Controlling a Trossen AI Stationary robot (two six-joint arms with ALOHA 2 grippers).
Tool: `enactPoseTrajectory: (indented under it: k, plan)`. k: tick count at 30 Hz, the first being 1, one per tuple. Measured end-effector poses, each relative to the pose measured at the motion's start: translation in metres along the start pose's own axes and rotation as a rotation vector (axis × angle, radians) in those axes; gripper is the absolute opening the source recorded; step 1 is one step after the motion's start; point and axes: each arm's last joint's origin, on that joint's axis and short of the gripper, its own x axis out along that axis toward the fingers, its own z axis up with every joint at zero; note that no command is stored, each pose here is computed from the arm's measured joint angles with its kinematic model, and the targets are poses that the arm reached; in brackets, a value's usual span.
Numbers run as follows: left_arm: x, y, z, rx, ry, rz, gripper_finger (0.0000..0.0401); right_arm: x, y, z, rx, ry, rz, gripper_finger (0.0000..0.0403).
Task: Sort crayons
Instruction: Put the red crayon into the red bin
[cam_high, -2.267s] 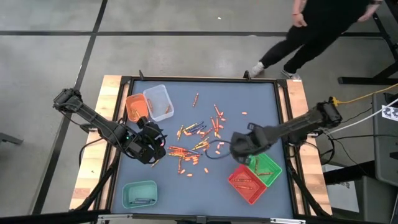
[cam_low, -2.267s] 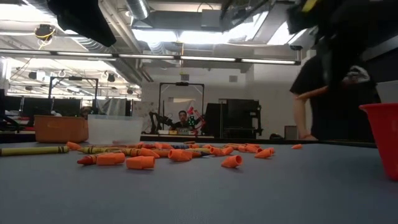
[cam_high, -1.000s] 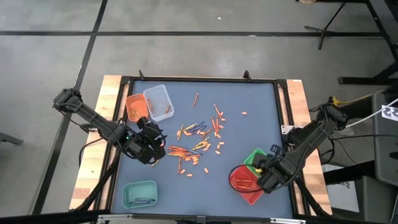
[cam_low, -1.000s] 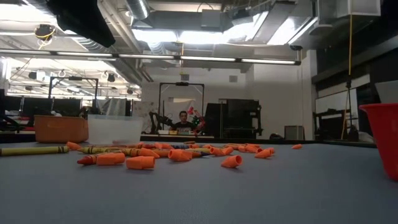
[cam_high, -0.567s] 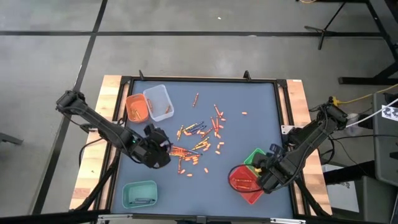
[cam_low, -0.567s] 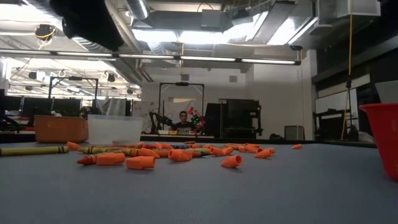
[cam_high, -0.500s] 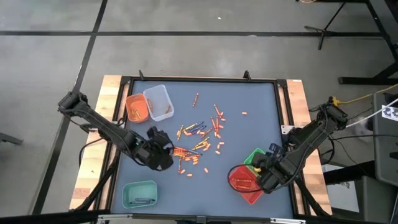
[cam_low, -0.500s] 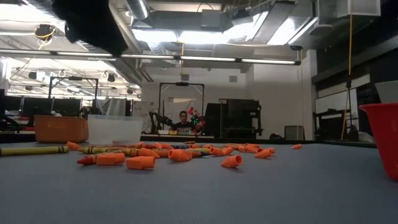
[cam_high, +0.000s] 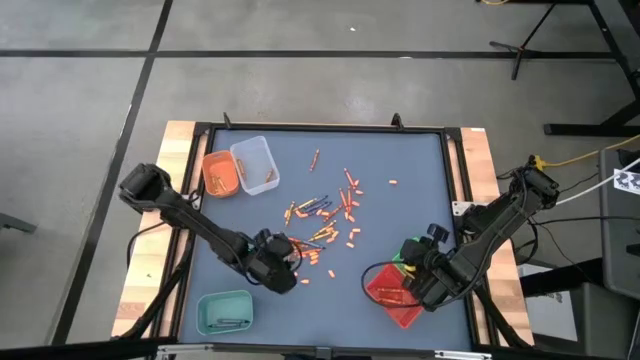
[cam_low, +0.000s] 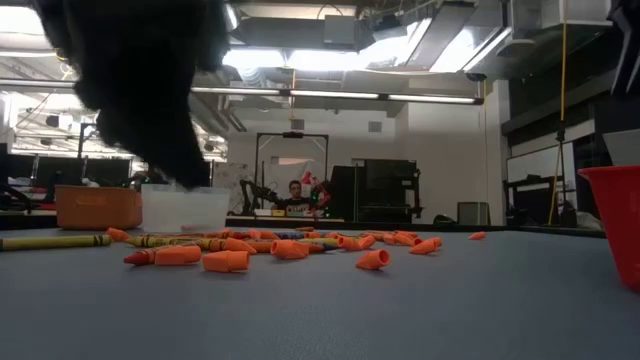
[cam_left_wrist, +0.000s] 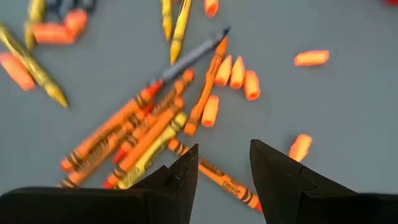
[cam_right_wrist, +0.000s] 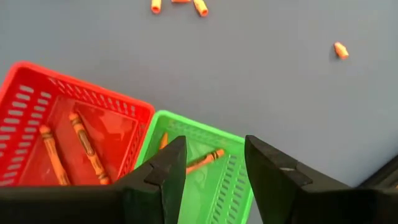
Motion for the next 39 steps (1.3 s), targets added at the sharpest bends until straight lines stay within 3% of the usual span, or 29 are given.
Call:
enactPoseTrajectory:
  k: [9,19,39]
  plan:
    - [0.028,0.001,-0.018,-0.056,0.094,0.059,0.0129,0.0,0.001,0.001,0.005,-0.022,0.002,0.0161]
    - [0.036,0.0,-0.023,-0.053,0.103,0.078,0.0124,0.0,0.003,0.002,0.014,-0.029,0.02,0.0161]
    - [0.036,0.001,-0.024,-0.048,0.113,0.084,0.0008,0.0,0.005,0.002,0.024,-0.04,0.037,0.0161]
